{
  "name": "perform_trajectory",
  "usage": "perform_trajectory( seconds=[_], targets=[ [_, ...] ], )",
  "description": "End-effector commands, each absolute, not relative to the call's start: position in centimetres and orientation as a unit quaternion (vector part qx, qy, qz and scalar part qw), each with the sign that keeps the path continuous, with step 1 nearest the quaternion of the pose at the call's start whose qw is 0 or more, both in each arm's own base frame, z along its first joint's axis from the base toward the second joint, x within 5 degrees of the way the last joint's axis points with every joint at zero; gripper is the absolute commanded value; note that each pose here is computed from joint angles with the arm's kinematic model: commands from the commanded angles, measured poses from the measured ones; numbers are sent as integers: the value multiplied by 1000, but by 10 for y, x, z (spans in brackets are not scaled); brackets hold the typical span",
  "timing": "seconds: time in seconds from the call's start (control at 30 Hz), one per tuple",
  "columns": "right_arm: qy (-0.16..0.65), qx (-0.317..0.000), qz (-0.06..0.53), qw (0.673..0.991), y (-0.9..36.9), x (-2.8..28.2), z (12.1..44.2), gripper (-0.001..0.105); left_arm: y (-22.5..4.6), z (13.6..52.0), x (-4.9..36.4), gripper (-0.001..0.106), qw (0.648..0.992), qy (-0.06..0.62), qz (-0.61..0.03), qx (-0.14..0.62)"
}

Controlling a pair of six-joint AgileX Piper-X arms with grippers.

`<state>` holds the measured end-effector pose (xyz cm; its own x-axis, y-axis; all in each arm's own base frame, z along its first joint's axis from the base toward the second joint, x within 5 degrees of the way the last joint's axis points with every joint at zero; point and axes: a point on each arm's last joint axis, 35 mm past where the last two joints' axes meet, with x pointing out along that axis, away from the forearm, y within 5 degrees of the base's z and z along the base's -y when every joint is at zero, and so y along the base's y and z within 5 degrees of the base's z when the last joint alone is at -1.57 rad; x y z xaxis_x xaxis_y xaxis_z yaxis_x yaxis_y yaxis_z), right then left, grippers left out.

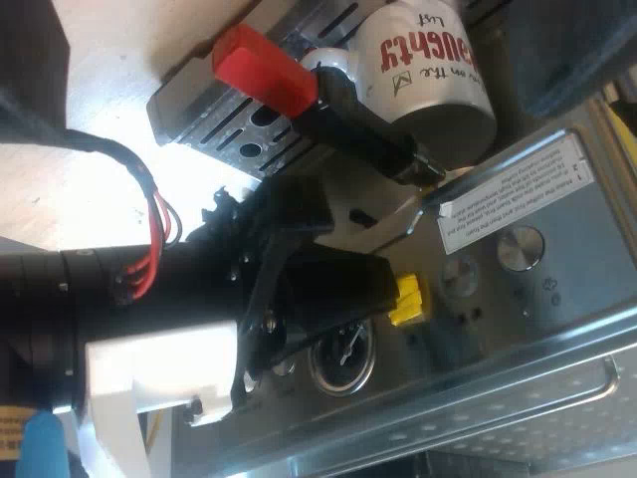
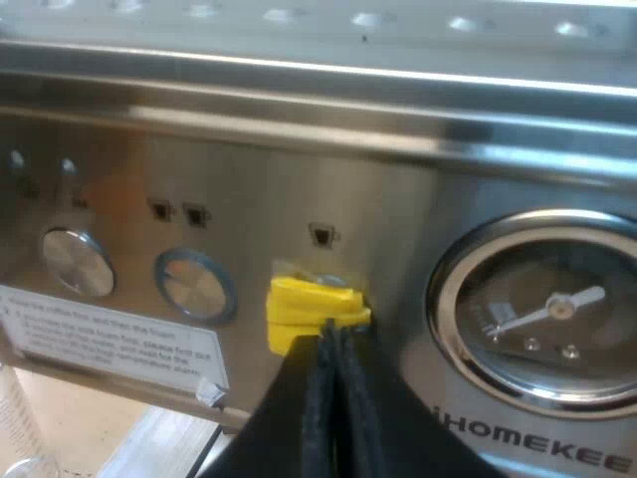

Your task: Place mug into machine

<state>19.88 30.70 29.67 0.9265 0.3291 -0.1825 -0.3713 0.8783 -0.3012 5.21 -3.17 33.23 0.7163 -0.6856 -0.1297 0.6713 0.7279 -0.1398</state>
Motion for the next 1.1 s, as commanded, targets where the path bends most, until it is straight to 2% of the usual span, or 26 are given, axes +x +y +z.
perform_trajectory(
  seconds=[0.03,0.17,0.33,0.43,0.5,0.53,0.6,0.63,0.7,0.87,0.9,1.07,1.1],
  targets=[
    [50,-154,122,979,293,225,303,0,-32,337,50,91,924,77,-372,-42],
    [53,-158,132,977,294,222,305,0,-32,337,50,91,924,77,-372,-42],
    [79,-186,209,957,300,193,308,1,-32,337,50,91,924,77,-372,-42],
    [96,-174,257,946,300,173,316,20,-32,337,50,91,924,77,-372,-42],
    [102,-167,284,939,298,161,322,47,-32,338,50,91,924,72,-372,-42],
    [103,-169,288,937,298,157,324,54,-32,338,50,91,924,71,-372,-42],
    [104,-173,297,933,293,148,331,76,-32,338,50,91,924,73,-372,-44],
    [104,-175,298,932,291,146,332,80,-32,338,51,91,924,75,-372,-46],
    [105,-182,301,930,282,140,341,85,-32,337,53,91,924,92,-363,-80],
    [110,-188,300,929,270,137,349,85,-33,342,59,91,927,109,-342,-110],
    [122,-213,290,925,251,135,357,85,-33,353,63,91,934,107,-322,-111],
    [133,-222,274,926,230,136,365,85,-33,382,74,91,943,104,-292,-121],
    [140,-227,269,925,216,136,370,85,-34,391,82,91,947,108,-275,-127]
  ],
)
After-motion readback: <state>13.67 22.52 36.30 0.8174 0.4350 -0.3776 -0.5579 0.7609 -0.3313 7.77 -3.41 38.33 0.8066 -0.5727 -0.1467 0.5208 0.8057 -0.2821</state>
